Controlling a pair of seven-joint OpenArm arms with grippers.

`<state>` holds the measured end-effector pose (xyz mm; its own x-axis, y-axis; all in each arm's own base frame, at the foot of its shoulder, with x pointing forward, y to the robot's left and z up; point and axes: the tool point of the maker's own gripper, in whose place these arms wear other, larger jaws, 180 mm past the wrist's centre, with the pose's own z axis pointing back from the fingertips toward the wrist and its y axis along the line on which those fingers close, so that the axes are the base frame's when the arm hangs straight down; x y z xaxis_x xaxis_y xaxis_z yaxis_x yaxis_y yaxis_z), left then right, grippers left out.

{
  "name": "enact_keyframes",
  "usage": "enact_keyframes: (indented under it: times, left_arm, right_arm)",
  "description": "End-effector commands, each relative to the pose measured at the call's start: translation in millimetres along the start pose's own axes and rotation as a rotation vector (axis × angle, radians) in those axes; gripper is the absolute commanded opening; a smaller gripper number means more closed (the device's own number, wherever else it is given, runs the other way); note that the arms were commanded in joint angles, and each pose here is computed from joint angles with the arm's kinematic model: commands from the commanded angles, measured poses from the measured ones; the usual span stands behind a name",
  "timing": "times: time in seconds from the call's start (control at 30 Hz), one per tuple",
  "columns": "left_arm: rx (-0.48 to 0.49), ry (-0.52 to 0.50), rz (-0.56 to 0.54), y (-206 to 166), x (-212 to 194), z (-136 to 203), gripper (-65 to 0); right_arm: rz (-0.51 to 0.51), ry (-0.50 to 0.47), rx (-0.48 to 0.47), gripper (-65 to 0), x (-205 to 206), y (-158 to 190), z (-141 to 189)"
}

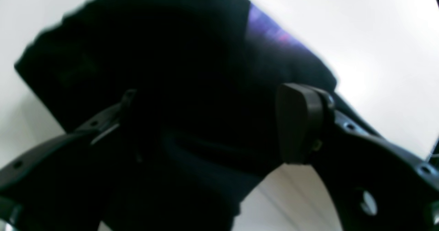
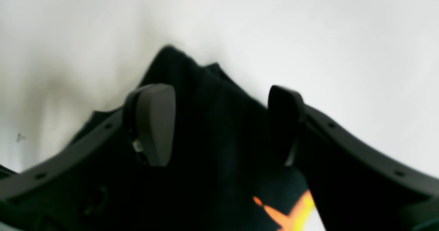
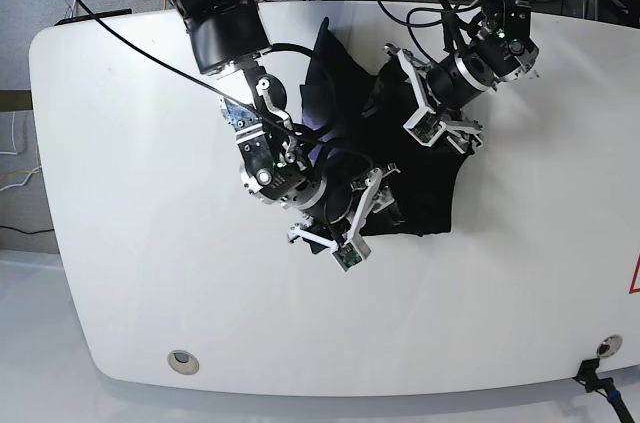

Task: Fold the T-shirt properly
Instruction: 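Grasp the bundle edges with both grippers and fold them inward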

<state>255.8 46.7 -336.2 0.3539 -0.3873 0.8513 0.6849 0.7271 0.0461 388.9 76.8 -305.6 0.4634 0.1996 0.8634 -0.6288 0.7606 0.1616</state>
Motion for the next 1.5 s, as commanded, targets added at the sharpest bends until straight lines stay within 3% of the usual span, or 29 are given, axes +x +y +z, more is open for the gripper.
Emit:
enact_keyframes:
  times: [0.0, 0.13, 0.37, 0.63, 0.93, 1.17, 1.33, 1.47]
  left_arm:
    - [-0.007, -0.02, 0.013, 2.0, 1.0, -2.3, -18.4]
    - [-0.01, 0.039, 0.027, 13.4, -20.8, -9.0, -18.4]
    - [-0.009, 0.136, 0.074, 41.1, -56.4, -27.2, -18.5]
    - [0.04, 0.202, 0.074, 101.7, -65.9, -41.9, -18.5]
    - [0.088, 0.162, 0.073, 151.6, -29.6, -60.0, -18.5]
    - [0.097, 0.137, 0.055, 156.0, -16.9, -59.5, -18.5]
    - [0.132, 0.048, -0.068, 148.8, 20.8, -36.4, -18.5]
    - [0.123, -0.001, -0.14, 117.9, 34.1, -17.4, -18.5]
  right_arm:
    - [0.022, -0.037, -0.031, -23.9, -1.5, -11.8, -5.4]
    - [0.005, -0.016, -0.064, -27.4, -36.9, -25.8, -19.5]
    - [-0.015, 0.029, -0.122, -64.1, -82.7, -58.0, -25.5]
    - [-0.148, 0.0, -0.234, -65.0, -101.4, -94.7, 3.0]
    - [-0.189, 0.004, -0.228, -65.0, -120.3, -62.7, 32.7]
    - [-0.189, -0.002, -0.215, -65.0, -109.8, -50.7, 35.1]
    - [-0.132, -0.112, -0.225, -65.0, -63.4, -50.5, 50.0]
    - [-0.082, -0.129, -0.235, -65.0, -28.0, -59.9, 53.6]
